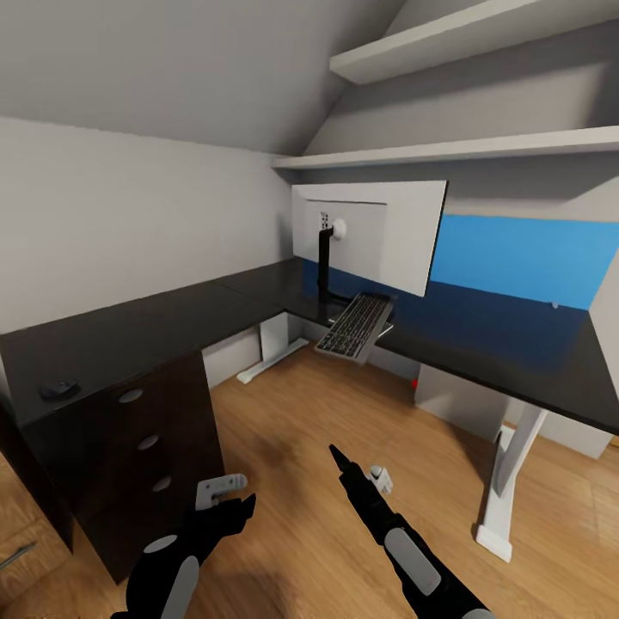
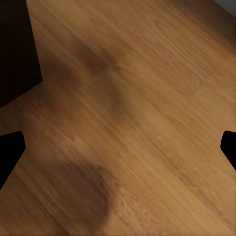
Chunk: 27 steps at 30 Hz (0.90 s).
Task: In the bedroom, organize the workspace by keeping the computer under the desk, ensuring the monitor is on the desk, placing the keyboard on the desk next to the monitor, placing the mouse on the desk next to the keyboard, moving the folder from the swivel chair onto the desk next to the mouse, stacking the notebook on top of the folder with the pen on top of the notebook, and positioning the swivel chair next to the desk.
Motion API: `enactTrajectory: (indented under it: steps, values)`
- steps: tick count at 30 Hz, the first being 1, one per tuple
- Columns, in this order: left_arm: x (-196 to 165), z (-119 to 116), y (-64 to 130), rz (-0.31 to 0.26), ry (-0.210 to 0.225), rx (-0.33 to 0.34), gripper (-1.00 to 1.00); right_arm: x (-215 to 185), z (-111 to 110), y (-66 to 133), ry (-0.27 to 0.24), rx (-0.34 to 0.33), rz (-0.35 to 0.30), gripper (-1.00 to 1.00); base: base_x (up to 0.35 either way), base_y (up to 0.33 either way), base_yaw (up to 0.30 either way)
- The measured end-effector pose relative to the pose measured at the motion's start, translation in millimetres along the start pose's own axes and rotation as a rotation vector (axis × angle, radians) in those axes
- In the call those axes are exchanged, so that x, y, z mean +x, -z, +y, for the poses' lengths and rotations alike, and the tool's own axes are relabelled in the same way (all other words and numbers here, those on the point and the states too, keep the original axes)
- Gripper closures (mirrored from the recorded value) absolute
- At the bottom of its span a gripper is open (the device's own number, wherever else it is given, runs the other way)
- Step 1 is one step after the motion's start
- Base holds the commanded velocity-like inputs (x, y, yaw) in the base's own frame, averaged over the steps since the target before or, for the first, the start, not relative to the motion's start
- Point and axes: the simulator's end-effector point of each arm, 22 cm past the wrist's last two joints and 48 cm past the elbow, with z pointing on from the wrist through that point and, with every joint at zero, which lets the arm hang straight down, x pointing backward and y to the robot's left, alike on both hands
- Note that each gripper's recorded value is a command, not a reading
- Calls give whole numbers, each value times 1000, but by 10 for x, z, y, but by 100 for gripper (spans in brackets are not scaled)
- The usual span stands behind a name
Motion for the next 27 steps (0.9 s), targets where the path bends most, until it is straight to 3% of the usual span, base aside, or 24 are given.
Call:
enactTrajectory:
  steps: [16, 27]
  values:
    - [38, 3, -17, 4, -2, 2, -100, 9, -19, 7, 13, -3, 4, -100, 0, 0, 0]
    - [66, 8, -29, 11, -1, 5, -100, 19, -19, 9, 22, -5, 8, -100, 186, -13, 0]
